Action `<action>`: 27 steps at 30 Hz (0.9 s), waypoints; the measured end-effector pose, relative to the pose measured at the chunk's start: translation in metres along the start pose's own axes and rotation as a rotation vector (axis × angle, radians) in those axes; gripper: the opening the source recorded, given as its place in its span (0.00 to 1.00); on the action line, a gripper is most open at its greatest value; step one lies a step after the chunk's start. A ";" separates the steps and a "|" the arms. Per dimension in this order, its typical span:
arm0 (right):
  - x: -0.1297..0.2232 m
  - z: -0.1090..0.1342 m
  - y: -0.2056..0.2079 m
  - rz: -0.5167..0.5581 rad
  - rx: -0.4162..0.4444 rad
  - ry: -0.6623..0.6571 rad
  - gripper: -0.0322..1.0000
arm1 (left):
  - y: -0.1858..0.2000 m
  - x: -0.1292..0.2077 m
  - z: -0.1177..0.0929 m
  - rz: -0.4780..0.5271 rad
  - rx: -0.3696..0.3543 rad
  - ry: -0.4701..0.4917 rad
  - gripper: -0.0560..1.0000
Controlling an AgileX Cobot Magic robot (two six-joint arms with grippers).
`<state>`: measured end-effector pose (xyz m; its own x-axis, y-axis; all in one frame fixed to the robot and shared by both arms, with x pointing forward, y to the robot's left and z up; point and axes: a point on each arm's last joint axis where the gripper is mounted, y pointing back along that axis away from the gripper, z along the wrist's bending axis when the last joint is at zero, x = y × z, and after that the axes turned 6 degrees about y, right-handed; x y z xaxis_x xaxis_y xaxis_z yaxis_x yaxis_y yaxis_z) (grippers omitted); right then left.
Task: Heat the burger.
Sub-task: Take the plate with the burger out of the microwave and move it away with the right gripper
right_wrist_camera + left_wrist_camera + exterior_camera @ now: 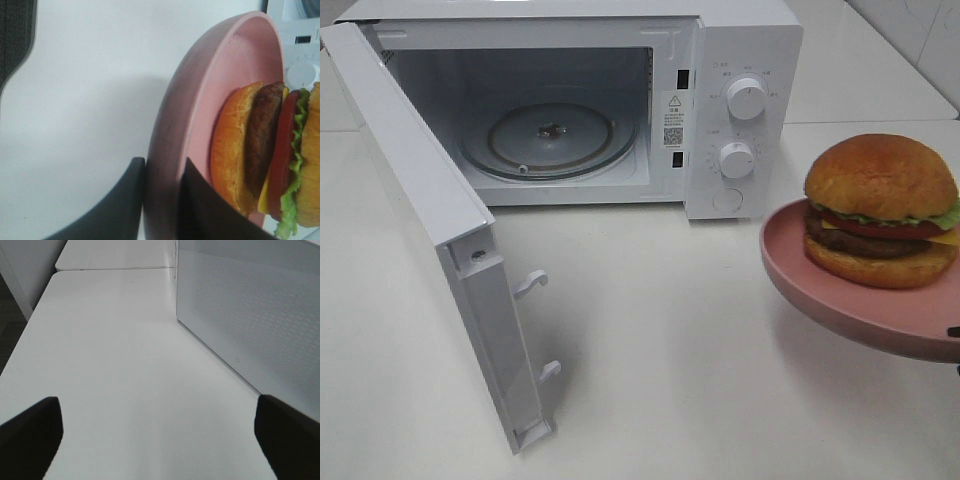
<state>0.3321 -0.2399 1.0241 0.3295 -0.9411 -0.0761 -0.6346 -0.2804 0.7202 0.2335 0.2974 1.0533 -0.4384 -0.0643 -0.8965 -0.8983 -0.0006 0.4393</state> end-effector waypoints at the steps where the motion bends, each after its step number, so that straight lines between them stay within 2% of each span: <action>1: 0.004 0.004 0.000 0.041 -0.018 -0.043 0.20 | 0.000 0.000 0.000 0.000 0.000 0.000 0.96; 5: 0.011 0.008 -0.002 0.110 -0.029 -0.101 0.20 | 0.000 0.000 0.000 0.000 0.000 0.000 0.96; 8: 0.020 0.012 -0.005 0.196 -0.005 -0.216 0.20 | 0.000 0.000 0.000 0.000 0.000 0.000 0.96; 10: 0.021 0.013 -0.006 0.214 0.000 -0.239 0.20 | 0.000 0.000 0.000 0.000 0.000 0.000 0.96; 14: 0.027 0.015 -0.009 0.280 0.035 -0.386 0.20 | 0.000 0.000 0.000 0.000 0.000 0.000 0.96; 20: 0.031 0.018 -0.019 0.389 0.006 -0.529 0.20 | 0.000 0.000 0.000 0.000 0.000 0.000 0.96; 22: 0.031 0.018 -0.028 0.458 0.006 -0.635 0.20 | 0.000 0.000 0.000 0.000 0.000 0.000 0.96; 25: 0.031 0.017 -0.031 0.469 0.008 -0.652 0.20 | 0.000 0.000 0.000 0.000 0.000 0.000 0.96; 27: 0.028 0.013 -0.043 0.519 0.011 -0.738 0.20 | 0.000 0.000 0.000 0.000 0.000 0.000 0.96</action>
<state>0.3592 -0.2563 0.9823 -0.5302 -0.8309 -0.1689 -0.5862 0.2152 0.7811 0.2335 0.2974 1.0533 -0.4384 -0.0643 -0.8965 -0.8983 -0.0006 0.4393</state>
